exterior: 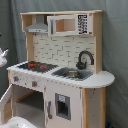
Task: Play with the kitchen
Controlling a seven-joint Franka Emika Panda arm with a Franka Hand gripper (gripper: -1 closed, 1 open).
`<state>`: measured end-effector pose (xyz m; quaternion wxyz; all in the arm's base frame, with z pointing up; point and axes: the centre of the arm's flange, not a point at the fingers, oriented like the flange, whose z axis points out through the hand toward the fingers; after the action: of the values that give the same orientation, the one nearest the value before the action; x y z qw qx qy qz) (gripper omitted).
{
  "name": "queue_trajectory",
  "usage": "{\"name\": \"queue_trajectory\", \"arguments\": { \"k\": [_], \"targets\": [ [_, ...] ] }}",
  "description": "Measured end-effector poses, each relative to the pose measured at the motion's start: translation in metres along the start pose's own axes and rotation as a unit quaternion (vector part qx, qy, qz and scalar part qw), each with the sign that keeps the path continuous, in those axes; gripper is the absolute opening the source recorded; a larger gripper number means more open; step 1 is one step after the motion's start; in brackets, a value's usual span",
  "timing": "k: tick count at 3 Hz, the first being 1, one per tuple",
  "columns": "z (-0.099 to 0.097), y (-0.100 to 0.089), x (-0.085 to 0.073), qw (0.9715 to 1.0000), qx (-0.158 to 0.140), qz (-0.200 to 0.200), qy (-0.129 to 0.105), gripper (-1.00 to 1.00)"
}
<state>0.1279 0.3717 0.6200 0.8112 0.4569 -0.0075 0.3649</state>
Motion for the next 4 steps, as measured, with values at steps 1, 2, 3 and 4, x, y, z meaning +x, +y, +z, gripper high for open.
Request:
{"name": "queue_trajectory", "arguments": {
  "k": [1,2,3,4],
  "targets": [
    [0.023,-0.009,-0.007,0.9991,-0.003,0.034,-0.027,1.0],
    [0.045,-0.023,-0.012,0.9966,-0.001,0.065,-0.05,1.0],
    [0.067,-0.037,-0.017,0.9923,0.003,0.099,-0.075,1.0],
    [0.09,-0.049,-0.022,0.9854,0.014,0.135,-0.103,1.0]
  ]
}}
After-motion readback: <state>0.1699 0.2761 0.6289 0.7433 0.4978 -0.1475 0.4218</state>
